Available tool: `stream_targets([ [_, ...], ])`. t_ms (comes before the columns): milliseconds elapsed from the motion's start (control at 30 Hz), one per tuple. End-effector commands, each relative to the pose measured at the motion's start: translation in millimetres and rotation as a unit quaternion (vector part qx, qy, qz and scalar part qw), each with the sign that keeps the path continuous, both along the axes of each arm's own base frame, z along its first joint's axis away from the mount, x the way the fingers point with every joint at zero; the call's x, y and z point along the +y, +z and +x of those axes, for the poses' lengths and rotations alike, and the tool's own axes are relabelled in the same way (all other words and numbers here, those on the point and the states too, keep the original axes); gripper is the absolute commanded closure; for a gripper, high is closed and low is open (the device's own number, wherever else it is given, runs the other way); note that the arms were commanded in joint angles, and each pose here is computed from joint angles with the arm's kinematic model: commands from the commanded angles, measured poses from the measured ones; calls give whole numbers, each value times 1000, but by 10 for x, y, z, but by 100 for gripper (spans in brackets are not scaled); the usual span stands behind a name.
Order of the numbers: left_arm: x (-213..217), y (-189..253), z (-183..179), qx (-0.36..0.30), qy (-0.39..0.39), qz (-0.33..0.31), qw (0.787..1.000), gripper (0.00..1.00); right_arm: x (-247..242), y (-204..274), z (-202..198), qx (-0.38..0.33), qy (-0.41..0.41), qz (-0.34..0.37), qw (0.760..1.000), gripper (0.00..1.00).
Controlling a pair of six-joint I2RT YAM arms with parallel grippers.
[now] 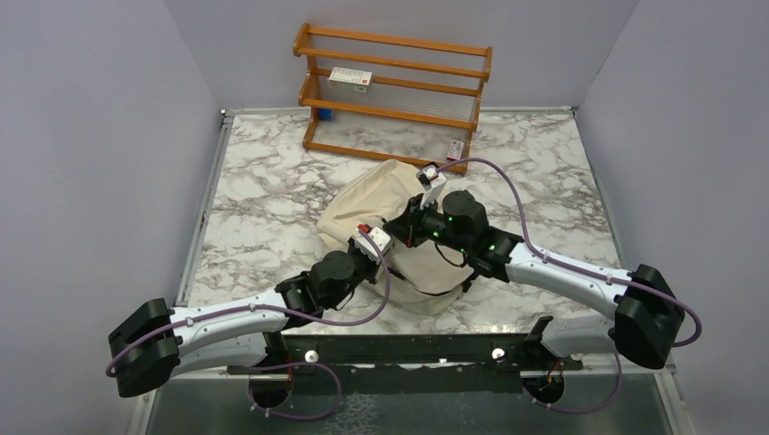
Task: Pack the student bag
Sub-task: Zip the student bag at the center of the board.
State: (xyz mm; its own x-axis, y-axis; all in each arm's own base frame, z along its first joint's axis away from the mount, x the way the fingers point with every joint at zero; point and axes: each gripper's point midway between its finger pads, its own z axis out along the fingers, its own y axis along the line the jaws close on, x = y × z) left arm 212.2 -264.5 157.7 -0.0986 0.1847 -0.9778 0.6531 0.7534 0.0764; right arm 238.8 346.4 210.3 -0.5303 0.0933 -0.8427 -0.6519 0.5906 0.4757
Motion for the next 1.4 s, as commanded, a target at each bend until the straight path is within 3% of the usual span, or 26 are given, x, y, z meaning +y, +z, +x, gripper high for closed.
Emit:
stream_targets([
  [0,-1,-77,-93,16,-16,-4,1000,96,-22,351,53,-32,-21,48,998,99],
  [233,65,-135,-153,23,-21,1,1000,100,-95,265,132,-34,-43,29,998,99],
  [567,66,-237,-328,42,-67,17,997,100,-516,2,594,-30,-162,-32,986,99],
  [867,51,-326,-435,65,-90,23,994,100,-721,-101,884,-37,-190,-45,980,99],
  [967,49,-329,-446,67,-92,22,993,100,-708,-44,895,-44,-176,-39,983,99],
  [1100,53,-241,-406,54,-84,10,995,100,-408,138,653,-64,-61,-7,996,99],
  [1167,57,-142,-364,46,-71,-4,996,87,-285,181,511,-61,-7,4,998,99],
  [1300,48,153,-279,27,-48,-46,997,52,-199,155,312,-41,47,15,998,99],
  [1367,39,273,-228,19,-36,-62,997,43,-174,143,226,-30,66,21,997,99],
])
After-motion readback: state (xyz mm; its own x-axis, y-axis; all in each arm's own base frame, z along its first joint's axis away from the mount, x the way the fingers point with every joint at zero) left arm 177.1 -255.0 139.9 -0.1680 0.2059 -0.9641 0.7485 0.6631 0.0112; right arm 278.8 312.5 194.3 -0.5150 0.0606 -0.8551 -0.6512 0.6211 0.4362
